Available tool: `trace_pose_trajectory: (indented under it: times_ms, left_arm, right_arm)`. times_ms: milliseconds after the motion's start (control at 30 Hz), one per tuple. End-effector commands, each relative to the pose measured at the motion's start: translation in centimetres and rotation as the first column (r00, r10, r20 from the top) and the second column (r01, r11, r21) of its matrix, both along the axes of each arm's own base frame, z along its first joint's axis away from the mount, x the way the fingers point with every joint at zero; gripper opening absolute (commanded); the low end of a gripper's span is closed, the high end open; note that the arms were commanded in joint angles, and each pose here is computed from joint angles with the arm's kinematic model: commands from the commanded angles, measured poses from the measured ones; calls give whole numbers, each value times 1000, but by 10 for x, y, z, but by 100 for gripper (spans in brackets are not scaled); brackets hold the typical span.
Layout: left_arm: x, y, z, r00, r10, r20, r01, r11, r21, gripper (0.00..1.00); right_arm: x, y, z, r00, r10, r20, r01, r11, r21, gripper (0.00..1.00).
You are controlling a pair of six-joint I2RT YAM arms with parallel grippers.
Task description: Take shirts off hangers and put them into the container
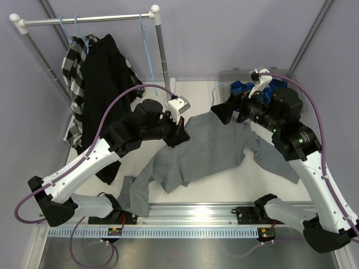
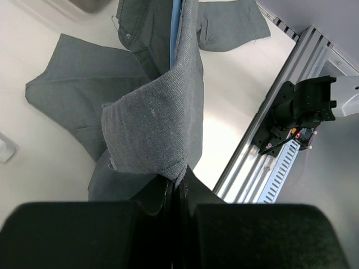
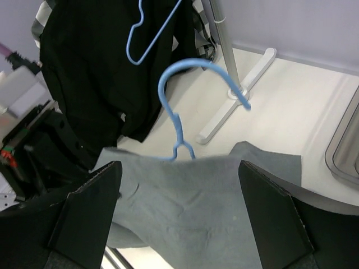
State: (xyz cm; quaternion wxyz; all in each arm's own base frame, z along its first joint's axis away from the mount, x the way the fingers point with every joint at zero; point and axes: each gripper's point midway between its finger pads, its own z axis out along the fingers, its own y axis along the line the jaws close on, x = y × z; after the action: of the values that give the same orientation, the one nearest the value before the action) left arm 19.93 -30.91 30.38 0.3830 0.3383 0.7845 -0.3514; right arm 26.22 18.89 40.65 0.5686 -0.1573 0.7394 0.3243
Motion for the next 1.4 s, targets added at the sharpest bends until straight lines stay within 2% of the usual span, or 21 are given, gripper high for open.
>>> trace_pose_trajectory:
  times_ms: [0, 200, 433, 667, 700, 767, 833, 867, 900, 933, 1033, 1367]
  left_arm:
    - [9, -14, 49, 993, 12, 119, 2, 993, -119, 0]
    - [8, -19, 55, 991, 3, 132, 14, 992, -124, 0]
    - [8, -20, 53, 992, -1, 124, 16, 993, -121, 0]
    - [9, -22, 51, 992, -3, 125, 18, 993, -116, 0]
    - [10, -23, 52, 992, -2, 126, 16, 993, -115, 0]
    - [11, -22, 54, 991, 3, 132, 13, 993, -119, 0]
    - [13, -20, 56, 990, 19, 139, -2, 993, -120, 0]
    - [14, -18, 58, 990, 30, 140, -13, 992, -122, 7]
    - [13, -17, 58, 989, 35, 141, -18, 992, -123, 18]
    - [13, -16, 58, 989, 40, 142, -23, 992, -124, 39]
    - [13, -9, 57, 988, 67, 139, -50, 991, -127, 65]
    - [19, -25, 83, 989, 56, 140, -31, 984, -178, 72]
  right_arm:
    - [12, 7, 26, 998, -20, 59, 19, 1000, 14, 93]
    - [33, 17, 19, 999, -37, 28, 37, 999, -8, 86]
    - [40, 30, 19, 999, -22, 30, 22, 1000, -19, 65]
    - [45, 33, 16, 999, -24, 23, 24, 999, -30, 20]
    - [45, 33, 15, 999, -25, 20, 26, 999, -32, 9]
    - [46, 33, 11, 1000, -30, 9, 30, 999, -39, 2]
    - [47, 29, 9, 999, -50, 11, 50, 998, -48, 0]
    - [48, 26, 9, 998, -63, 13, 63, 997, -52, 0]
    - [49, 23, 5, 997, -78, 11, 79, 995, -65, 0]
    - [51, 15, 6, 992, -121, 23, 123, 990, -75, 0]
    - [53, 1, 0, 983, -179, 45, 183, 976, -117, 0]
    - [55, -2, -11, 981, -187, 46, 192, 971, -143, 0]
